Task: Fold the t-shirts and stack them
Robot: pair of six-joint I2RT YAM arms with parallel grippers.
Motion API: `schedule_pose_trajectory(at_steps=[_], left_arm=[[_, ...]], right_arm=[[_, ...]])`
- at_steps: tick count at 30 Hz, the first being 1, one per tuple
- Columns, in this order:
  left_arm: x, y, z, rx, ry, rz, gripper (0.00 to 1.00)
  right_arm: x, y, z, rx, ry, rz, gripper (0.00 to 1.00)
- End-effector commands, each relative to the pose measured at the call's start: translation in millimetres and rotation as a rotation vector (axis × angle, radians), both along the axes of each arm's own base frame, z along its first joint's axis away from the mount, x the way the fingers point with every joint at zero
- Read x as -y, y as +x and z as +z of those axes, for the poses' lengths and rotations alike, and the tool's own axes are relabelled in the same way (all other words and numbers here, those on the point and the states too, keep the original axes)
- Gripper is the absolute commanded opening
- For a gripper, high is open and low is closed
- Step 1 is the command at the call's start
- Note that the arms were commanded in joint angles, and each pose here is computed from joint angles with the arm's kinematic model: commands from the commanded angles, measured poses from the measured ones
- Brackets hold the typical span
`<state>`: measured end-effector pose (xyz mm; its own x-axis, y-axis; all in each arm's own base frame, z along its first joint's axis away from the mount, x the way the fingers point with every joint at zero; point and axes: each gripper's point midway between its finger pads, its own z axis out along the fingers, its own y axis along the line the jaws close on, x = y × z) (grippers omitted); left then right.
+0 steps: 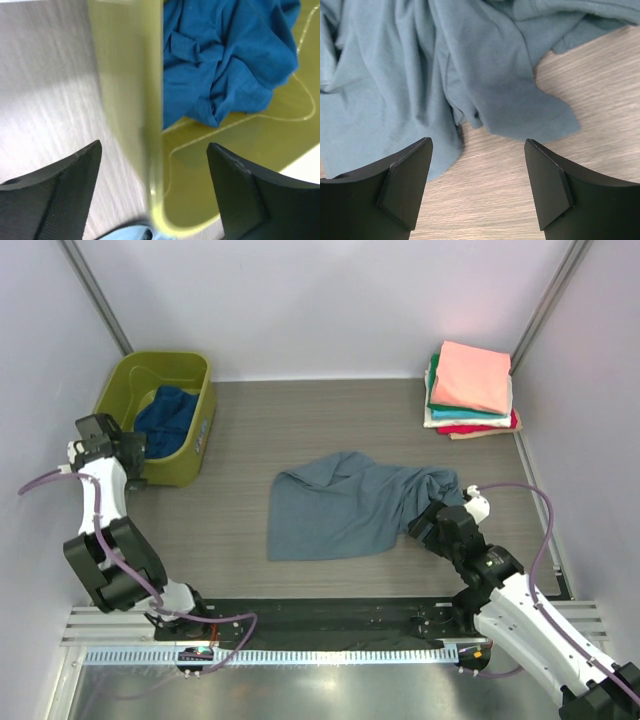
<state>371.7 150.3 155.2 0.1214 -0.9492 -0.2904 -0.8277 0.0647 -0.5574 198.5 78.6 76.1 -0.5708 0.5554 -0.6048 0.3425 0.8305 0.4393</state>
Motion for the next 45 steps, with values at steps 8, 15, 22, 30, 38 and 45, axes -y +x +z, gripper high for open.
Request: schedule_pose_trajectory(at_steps=[8,15,22,30,38,45], left_arm=[[17.9,-61.2,65.3,0.048,0.226,-0.181,0.97],[77.0,-79.3,54.9,0.022,0.325,-0.415,0.9],[208.8,-116.5,-13.5,-0.079,0.308,-0.868,0.87],[280.9,-188.1,-81.4,-0.235,0.24,-1.216,0.79],[318.0,-202.8,-128.3,-0.26,0.072,-1.326,0.67],[328.6,-203.8,-159.1,-0.307,0.027,-1.366,0.51]], right_arm=[[-1.5,23.6,19.2,0.074,-0.024,-0.014,0.82],[16.7,24.6,23.3,0.116,-0.032,-0.131,0.83],[30.9,26.8,36.0,0.131,-0.071,-0.206,0.85],[36.3,21.6,34.1,0.03,-0.131,-0.227,0.91],[30.5,17.5,18.2,-0.032,-0.107,-0.231,0.92],[37.5,15.4,19.1,-0.045,-0.121,-0.257,0.92]])
